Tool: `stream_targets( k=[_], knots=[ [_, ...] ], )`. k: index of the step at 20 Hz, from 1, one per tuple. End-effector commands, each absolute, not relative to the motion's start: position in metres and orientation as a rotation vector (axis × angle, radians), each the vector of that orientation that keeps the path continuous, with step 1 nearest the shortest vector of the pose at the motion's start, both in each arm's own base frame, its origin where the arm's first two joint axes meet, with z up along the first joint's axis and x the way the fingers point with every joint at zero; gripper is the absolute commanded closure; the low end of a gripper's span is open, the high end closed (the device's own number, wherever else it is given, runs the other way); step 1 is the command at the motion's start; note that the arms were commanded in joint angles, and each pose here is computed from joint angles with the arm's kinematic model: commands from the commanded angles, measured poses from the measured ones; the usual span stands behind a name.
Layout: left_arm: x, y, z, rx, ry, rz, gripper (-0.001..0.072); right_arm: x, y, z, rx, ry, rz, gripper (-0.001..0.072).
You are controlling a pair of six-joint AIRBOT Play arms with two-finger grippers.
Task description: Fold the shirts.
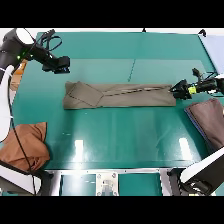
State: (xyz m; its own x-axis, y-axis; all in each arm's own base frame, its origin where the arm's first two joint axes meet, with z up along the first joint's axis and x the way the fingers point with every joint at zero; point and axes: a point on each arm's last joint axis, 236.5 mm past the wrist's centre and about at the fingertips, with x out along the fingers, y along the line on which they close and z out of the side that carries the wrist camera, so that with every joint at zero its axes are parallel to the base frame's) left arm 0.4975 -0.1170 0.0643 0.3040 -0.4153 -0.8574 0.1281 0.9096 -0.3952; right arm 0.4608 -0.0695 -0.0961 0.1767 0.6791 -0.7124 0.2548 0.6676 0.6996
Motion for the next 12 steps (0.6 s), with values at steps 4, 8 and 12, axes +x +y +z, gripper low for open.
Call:
stream_targets(
  k=[4, 8, 12],
  knots=[
    [0.496, -0.167, 0.05, -0.333, 1.208, -0.44, 0.0681, 0.48, -0.043, -0.105, 0.842, 1.366, 0.459, 0.0693],
    [0.504, -0.25, 0.014, -0.347, 1.124, -0.505, 0.068, 0.487, -0.044, -0.033, 0.738, 1.321, 0.555, 0.0694],
    [0.505, -0.371, -0.017, -0.476, 1.008, -0.62, 0.0681, 0.476, -0.018, 0.065, 0.651, 1.242, 0.685, 0.0693]
  ],
)
